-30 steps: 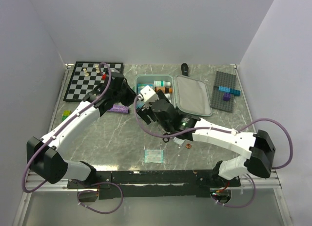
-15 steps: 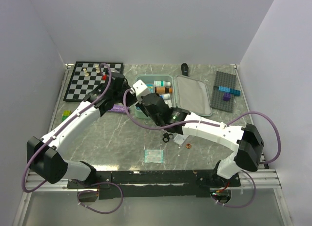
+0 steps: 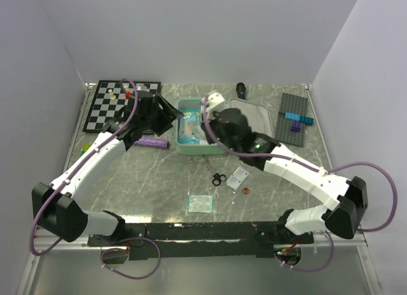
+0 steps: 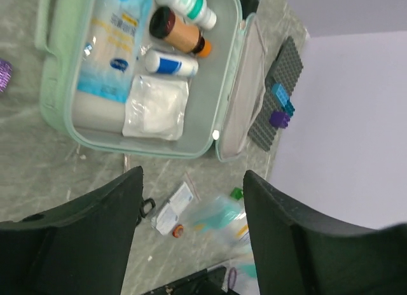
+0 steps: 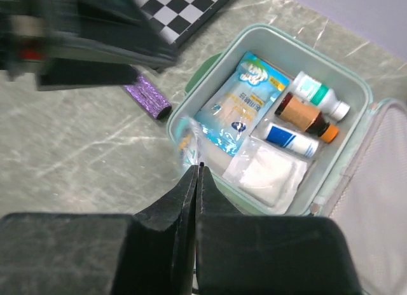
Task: Organize the medicine kit
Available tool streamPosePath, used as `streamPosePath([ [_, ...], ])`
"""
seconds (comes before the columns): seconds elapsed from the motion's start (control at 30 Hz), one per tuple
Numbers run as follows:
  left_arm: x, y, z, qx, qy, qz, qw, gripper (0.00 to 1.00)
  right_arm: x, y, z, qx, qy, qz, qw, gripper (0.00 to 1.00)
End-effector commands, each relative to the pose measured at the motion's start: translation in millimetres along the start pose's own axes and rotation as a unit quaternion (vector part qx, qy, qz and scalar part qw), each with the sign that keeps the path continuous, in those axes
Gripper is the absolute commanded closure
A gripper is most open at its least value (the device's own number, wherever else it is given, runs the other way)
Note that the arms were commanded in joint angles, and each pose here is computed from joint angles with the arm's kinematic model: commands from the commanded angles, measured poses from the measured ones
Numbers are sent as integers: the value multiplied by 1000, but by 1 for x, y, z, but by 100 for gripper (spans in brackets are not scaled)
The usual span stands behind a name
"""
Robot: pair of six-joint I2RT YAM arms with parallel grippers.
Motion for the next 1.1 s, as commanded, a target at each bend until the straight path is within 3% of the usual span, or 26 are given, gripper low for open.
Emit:
streamPosePath([
  [0.0,26,22,0,-28,-26,-59,998,30,3,-3,-14,-93,65,-21,993,100],
  [0.17,32,22,30,-32,-18,-75,996,31,-26,-16,-33,-148,88,-14,985,100],
  [0.63,37,3,116,-10,26,-74,997,34,-133,-43,-30,-182,126,44,974,100],
  [1.07,34,0,129,-7,38,-74,997,34,-159,-92,-6,-274,141,87,947,100],
])
Point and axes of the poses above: each gripper's point midway between its finger pads, its own x axis back along the fingers, its own z axis along the line the jaws close on, y = z × x, the point moved 7 cm from there along x, back along the fingers, and after that the axes turned 15 degrees about x, right-handed, at the moved point
